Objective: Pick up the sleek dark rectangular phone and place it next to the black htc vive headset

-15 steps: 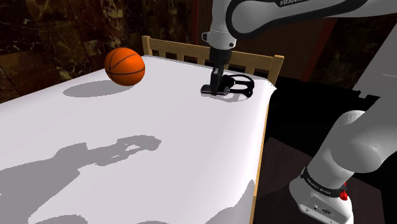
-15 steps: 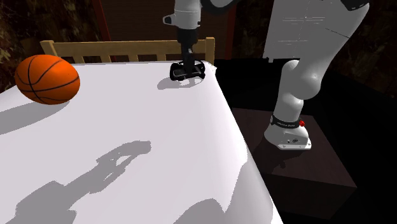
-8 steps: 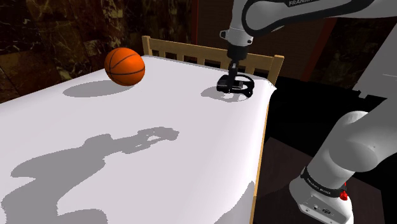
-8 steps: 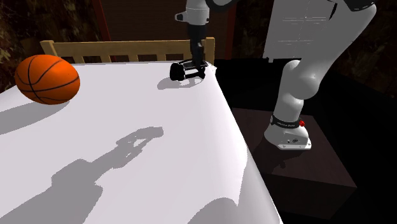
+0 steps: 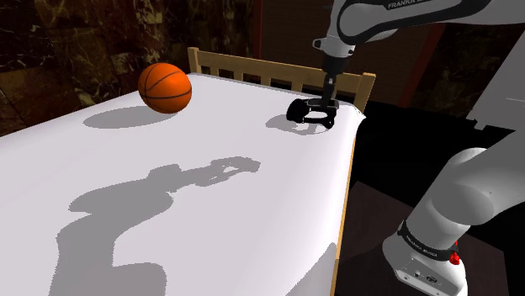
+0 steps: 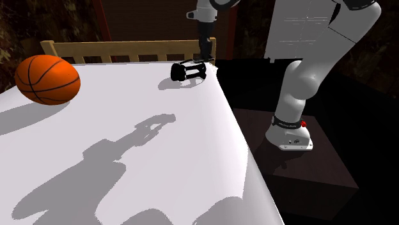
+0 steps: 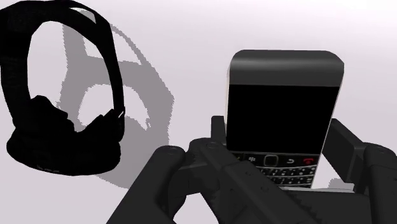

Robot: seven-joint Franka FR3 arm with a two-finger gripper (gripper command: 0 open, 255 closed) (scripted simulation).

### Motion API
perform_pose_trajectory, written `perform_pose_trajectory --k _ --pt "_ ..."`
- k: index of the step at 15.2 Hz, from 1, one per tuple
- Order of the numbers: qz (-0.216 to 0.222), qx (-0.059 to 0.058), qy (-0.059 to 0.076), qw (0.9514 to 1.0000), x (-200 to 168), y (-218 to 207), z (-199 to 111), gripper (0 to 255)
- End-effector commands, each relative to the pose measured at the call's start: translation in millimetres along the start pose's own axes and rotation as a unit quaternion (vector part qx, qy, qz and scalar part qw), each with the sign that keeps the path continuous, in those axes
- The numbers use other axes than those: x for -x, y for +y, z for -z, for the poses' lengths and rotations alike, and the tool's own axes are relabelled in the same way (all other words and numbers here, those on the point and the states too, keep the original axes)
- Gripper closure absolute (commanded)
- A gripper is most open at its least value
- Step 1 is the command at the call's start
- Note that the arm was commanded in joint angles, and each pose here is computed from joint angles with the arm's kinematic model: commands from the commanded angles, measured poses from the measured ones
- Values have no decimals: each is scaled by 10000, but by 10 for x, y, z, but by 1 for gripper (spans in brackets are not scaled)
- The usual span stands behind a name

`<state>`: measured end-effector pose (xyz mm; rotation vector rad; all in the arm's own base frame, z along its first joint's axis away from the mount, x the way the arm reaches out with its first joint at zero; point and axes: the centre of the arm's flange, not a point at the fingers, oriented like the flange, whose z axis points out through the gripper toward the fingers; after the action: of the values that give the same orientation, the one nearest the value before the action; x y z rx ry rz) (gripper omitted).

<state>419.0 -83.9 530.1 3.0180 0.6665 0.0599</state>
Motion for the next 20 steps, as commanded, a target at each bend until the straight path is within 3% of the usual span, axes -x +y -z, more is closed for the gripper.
perform_pose_trajectory --k 1,11,20 --pt "9 1 1 10000 151 199 7 255" --pt "9 1 1 10000 918 1334 -38 255" --pt "9 1 1 10000 931 1306 -512 255"
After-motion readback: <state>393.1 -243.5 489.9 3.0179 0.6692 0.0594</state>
